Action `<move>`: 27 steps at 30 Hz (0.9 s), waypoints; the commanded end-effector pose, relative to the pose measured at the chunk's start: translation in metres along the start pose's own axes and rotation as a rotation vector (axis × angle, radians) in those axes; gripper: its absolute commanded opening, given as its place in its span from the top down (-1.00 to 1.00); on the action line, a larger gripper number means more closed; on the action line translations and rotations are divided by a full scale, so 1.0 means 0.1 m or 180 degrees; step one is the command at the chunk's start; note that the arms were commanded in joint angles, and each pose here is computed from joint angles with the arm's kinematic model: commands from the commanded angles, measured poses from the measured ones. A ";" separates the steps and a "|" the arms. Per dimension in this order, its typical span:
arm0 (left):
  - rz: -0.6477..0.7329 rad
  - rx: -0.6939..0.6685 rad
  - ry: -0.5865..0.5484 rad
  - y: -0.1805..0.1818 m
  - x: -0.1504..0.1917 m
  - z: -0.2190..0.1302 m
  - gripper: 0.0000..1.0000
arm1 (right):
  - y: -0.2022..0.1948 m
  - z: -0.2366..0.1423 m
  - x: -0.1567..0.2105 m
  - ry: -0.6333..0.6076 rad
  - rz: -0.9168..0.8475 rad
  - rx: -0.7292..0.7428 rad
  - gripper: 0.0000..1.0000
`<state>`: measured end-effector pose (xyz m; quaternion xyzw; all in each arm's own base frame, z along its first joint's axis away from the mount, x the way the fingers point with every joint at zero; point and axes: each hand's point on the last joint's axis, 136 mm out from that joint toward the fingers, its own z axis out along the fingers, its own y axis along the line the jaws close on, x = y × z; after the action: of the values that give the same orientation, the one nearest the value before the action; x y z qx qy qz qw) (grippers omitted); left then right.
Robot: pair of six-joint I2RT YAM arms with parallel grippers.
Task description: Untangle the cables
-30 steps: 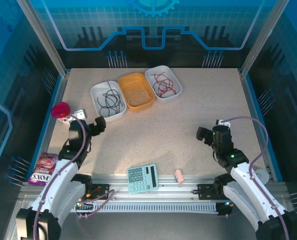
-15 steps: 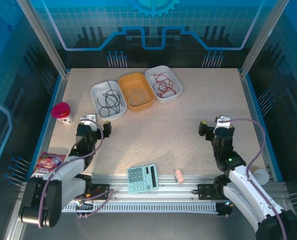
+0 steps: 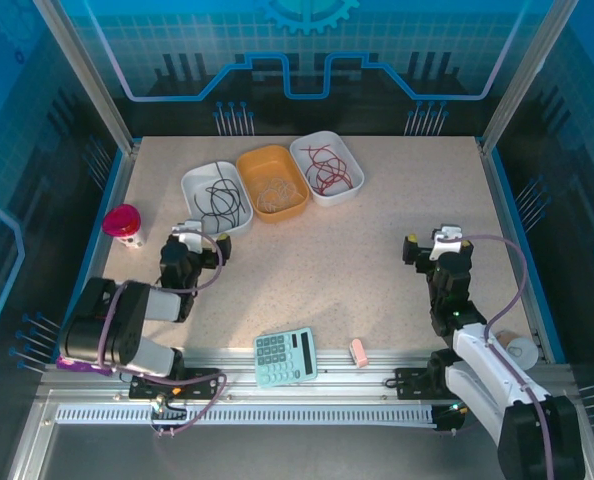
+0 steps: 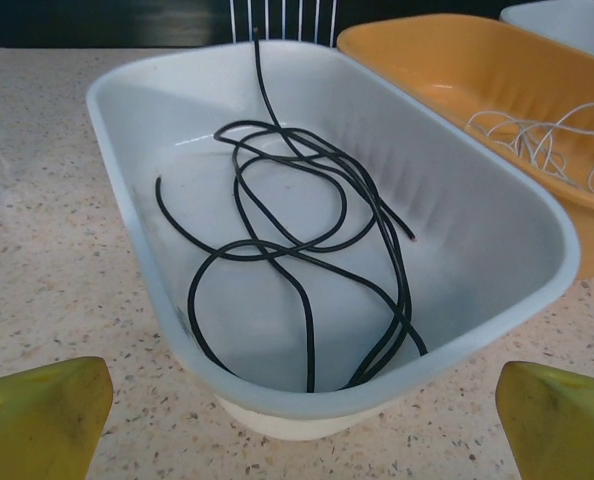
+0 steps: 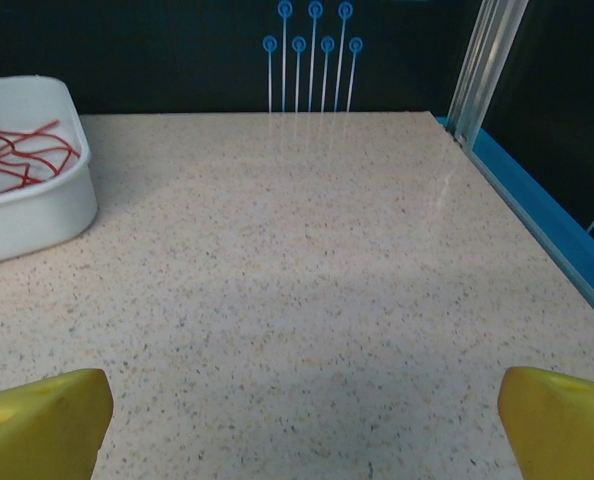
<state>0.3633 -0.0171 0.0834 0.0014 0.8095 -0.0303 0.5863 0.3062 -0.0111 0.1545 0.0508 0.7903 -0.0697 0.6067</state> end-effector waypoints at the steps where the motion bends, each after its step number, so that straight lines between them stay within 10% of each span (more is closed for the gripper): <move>1: -0.0053 0.0161 -0.0328 -0.02 -0.25 0.09 -0.98 | 0.00 0.02 -0.11 -0.0233 -0.0029 -0.0083 -0.99; 27: -0.0202 0.0598 0.0007 -0.08 -0.23 0.22 -0.98 | 0.42 0.67 0.15 -0.0282 -0.0156 -0.0694 -0.99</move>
<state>0.3893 -0.0246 0.0960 0.0315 0.8056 -0.1135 0.5806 0.3588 0.0174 0.0999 -0.0253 0.8005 -0.0018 0.5988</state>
